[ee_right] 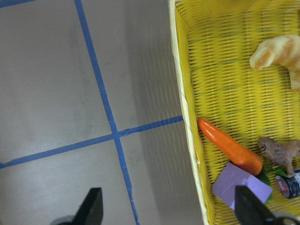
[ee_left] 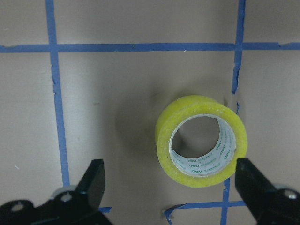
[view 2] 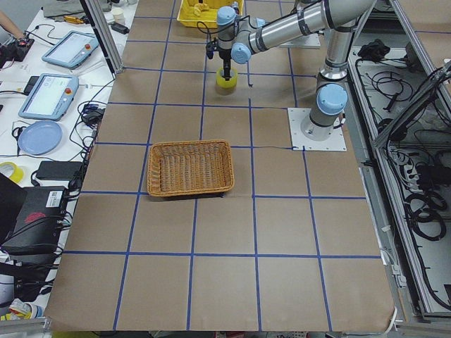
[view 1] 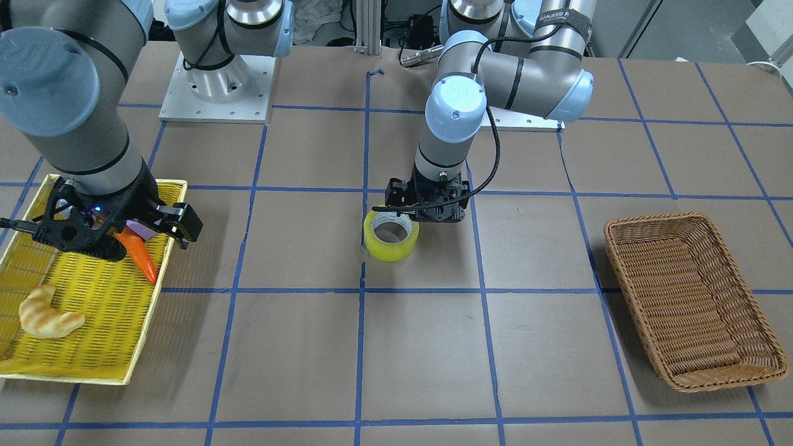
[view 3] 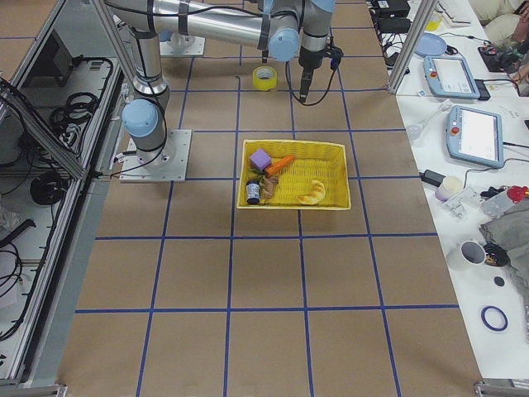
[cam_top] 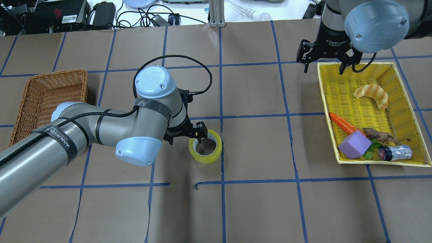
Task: Transfer tape with both arms
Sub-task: 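Grasp the tape roll with the left gripper while the right arm withdraws, then carry the tape roll with the left gripper into the wicker basket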
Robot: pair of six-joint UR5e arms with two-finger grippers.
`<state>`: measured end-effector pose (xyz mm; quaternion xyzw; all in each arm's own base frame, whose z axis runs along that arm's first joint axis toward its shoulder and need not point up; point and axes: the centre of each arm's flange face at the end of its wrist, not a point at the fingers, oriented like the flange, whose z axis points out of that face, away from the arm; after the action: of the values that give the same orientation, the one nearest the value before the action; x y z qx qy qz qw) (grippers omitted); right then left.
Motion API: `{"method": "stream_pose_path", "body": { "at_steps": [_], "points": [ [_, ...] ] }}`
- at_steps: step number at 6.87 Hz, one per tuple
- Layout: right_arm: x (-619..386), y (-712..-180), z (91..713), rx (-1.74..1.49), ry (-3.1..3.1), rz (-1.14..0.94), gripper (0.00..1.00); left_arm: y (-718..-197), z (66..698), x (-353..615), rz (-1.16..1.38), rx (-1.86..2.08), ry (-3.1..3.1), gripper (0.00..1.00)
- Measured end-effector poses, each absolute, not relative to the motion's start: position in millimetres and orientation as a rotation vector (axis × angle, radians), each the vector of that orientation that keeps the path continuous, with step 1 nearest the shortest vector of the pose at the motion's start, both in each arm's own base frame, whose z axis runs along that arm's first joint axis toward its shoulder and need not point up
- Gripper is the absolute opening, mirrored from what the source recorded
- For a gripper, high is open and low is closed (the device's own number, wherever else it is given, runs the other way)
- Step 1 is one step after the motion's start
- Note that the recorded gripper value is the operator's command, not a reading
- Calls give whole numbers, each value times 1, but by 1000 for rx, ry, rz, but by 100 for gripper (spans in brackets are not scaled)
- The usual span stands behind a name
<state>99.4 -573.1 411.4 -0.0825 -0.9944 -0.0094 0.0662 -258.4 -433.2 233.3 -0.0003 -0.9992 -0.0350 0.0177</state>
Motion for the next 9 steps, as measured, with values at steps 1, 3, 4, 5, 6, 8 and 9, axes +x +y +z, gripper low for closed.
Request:
{"method": "stream_pose_path", "body": {
  "at_steps": [1, 3, 4, 5, 6, 8, 9],
  "points": [
    [98, -572, 416, -175, -3005, -19, 100, -429, 215, -263, -136, -17, -3111, 100],
    [97, -569, 422, -57, -3009, -14, 100, -433, 189, -269, -142, -29, -3116, 48],
    [97, -568, 423, -37, -3009, -17, 100, -438, 182, -271, -120, -33, -3115, 3],
    [97, -567, 425, -25, -3008, -17, 100, -441, 179, -272, -107, -36, -3114, 0],
    [97, -566, 426, -14, -3008, -16, 100, -445, 183, -271, -85, -34, -3114, 0],
    [97, -565, 426, -7, -3007, -17, 100, -462, 203, -259, -11, -20, -3106, 0],
    [98, -564, 425, -6, -3007, -22, 100, -481, 218, -235, 22, -4, -3102, 0]
  ]
}}
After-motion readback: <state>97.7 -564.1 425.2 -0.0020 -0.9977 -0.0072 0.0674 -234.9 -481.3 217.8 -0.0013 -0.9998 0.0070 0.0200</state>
